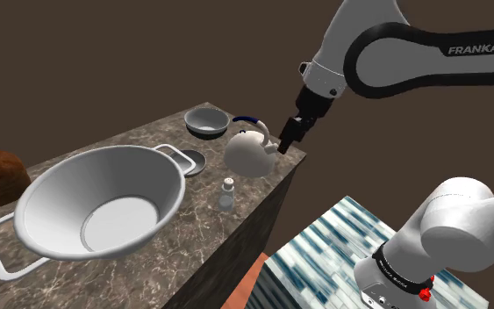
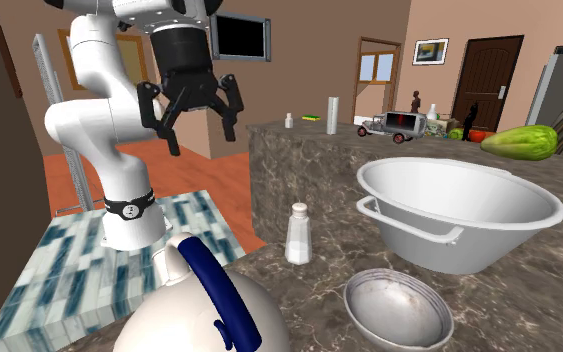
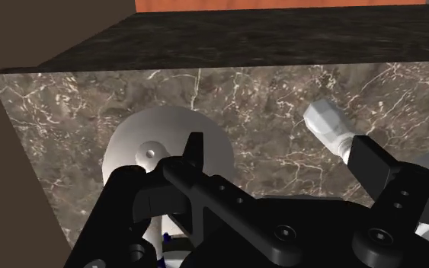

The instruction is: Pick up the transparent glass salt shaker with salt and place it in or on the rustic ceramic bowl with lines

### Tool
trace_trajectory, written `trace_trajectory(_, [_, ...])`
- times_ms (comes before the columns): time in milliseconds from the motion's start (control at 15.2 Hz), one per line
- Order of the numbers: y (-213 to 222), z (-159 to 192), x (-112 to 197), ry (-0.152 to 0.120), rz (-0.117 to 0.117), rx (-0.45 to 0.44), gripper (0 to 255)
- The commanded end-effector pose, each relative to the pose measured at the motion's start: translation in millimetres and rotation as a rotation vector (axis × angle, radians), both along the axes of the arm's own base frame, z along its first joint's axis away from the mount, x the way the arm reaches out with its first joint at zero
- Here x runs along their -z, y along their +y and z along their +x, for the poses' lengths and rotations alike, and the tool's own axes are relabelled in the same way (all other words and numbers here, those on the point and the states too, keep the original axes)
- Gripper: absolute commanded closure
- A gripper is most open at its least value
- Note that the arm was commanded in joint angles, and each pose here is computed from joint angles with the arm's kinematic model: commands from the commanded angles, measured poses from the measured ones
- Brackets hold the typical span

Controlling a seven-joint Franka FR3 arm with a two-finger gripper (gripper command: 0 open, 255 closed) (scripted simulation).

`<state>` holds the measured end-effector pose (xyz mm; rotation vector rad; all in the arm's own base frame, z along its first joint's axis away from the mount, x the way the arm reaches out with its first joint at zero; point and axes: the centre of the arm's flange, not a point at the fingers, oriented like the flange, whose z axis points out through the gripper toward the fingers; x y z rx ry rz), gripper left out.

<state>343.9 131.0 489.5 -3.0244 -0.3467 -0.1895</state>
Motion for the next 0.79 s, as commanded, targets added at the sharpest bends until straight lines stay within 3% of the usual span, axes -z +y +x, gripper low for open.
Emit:
trace_trajectory(0, [19.2,2.8,16.3,-0.017,0.012,-0.009,0])
trace_trajectory(726, [114.4,26.0,113.6,-0.092,0.071,-0.066,0])
